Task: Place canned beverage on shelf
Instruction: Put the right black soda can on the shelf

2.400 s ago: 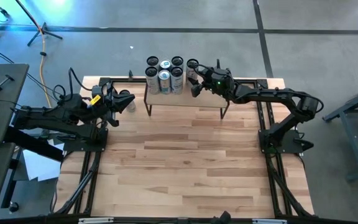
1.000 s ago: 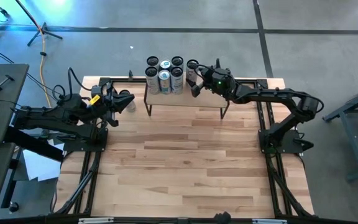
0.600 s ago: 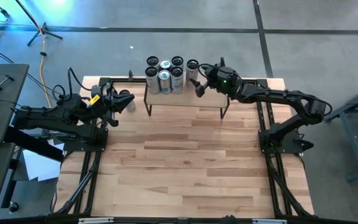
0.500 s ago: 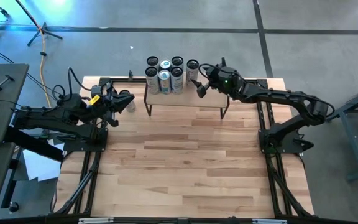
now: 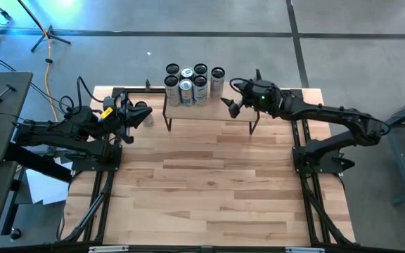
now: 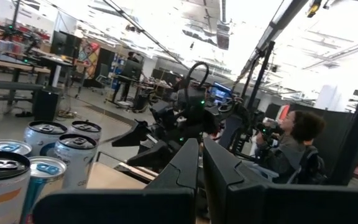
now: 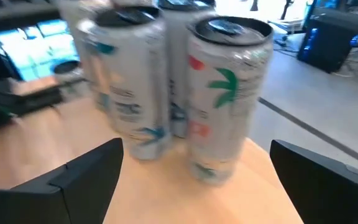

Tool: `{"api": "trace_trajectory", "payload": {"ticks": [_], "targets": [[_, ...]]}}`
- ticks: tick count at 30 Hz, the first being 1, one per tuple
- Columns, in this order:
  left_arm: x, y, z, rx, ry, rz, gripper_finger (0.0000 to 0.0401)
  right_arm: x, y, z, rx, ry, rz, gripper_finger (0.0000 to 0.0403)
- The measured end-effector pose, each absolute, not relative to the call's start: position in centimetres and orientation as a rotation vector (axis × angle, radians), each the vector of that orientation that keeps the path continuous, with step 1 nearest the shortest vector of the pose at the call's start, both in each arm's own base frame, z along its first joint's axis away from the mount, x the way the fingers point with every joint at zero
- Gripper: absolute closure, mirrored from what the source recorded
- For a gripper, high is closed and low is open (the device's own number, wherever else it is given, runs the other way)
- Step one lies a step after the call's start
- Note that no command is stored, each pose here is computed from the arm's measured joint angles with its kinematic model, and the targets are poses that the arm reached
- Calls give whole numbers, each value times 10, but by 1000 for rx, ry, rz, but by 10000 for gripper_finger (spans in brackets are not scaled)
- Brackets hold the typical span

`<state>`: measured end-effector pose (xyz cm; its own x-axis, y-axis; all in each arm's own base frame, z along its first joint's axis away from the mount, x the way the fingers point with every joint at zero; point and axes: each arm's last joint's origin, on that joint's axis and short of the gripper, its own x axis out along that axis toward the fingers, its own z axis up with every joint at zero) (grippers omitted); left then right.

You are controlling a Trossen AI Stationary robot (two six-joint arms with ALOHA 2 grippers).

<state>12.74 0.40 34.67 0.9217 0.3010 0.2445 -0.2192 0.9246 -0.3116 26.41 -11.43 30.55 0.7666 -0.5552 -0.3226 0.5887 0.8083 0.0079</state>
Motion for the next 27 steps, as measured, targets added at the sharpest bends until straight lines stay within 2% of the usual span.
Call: {"api": "trace_trajectory", "payload": {"ticks": [10, 19, 27], "targets": [[127, 4, 347, -269, -292, 268, 401, 268, -81, 315, 288, 231, -536, 11], [127, 4, 347, -256, -290, 270, 401, 268, -69, 307, 335, 319, -514, 11], [127, 4, 347, -257, -291, 270, 401, 269, -66, 307, 392, 312, -471, 11]]}}
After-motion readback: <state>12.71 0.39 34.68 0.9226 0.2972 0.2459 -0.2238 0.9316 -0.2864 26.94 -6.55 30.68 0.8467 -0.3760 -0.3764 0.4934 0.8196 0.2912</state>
